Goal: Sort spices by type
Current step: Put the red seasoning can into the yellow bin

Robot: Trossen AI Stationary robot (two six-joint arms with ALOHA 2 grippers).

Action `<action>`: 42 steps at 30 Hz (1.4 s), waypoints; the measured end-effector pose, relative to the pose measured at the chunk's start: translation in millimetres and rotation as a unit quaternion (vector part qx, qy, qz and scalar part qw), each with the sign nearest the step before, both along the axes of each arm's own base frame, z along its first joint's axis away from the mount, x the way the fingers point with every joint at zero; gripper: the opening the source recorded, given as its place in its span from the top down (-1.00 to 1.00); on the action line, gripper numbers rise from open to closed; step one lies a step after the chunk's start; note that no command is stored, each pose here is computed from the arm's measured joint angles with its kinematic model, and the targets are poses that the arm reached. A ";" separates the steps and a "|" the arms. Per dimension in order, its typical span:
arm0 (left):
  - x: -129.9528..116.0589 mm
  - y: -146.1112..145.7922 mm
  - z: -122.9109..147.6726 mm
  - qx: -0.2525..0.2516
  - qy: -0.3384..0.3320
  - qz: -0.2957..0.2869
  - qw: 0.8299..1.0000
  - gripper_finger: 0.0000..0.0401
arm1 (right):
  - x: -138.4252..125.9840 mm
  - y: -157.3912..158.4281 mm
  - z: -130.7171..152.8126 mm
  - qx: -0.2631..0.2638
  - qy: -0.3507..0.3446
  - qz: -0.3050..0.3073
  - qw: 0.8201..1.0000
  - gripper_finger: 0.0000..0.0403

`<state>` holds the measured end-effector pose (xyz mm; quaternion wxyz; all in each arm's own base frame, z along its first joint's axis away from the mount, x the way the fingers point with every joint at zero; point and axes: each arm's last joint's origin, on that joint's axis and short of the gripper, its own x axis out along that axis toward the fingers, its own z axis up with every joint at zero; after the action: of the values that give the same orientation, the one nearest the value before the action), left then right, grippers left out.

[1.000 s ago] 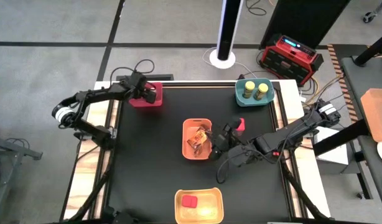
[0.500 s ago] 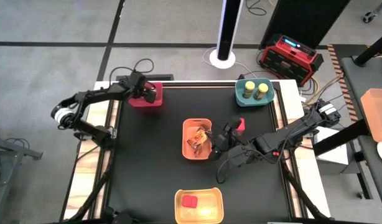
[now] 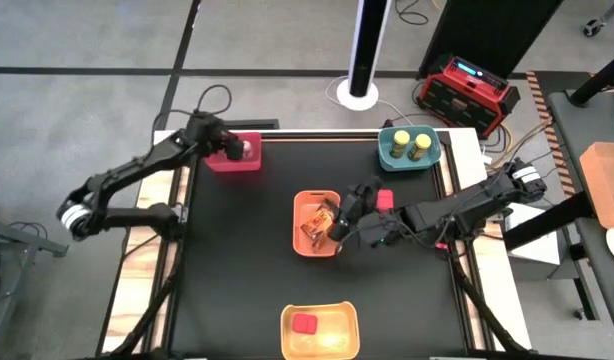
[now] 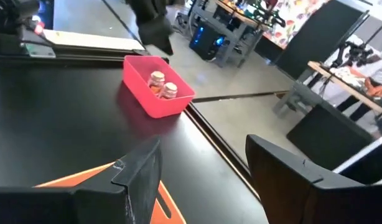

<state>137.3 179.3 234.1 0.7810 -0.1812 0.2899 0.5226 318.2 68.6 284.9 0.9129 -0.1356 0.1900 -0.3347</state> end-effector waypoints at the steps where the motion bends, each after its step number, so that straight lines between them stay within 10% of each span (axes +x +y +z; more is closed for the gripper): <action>1: 0.5 -5.9 5.1 0.006 -0.008 -0.007 1.000 -0.09 | 0.1 -0.1 0.1 -0.003 0.003 0.001 1.000 -0.09; 14: 25.6 -96.2 31.8 0.052 -0.046 -0.125 0.990 -0.09 | -5.8 32.9 21.2 -0.047 0.017 0.069 0.996 -0.09; 27: 44.9 -201.4 32.5 0.023 -0.101 -0.316 0.943 -0.09 | -29.9 87.5 21.1 -0.039 0.013 0.156 0.987 -0.09; 36: 46.3 -258.0 28.0 0.023 -0.140 -0.380 0.914 -0.09 | -41.6 75.7 36.8 0.115 0.041 0.093 0.988 -0.09; 42: 54.2 -276.4 20.3 0.019 -0.143 -0.405 0.903 -0.09 | -52.7 42.7 44.7 0.265 0.107 -0.012 0.958 -0.09</action>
<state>191.5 -97.0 254.5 0.9616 -0.1057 0.2137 0.1358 265.5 111.3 329.6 0.8861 0.0787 0.3706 -0.2669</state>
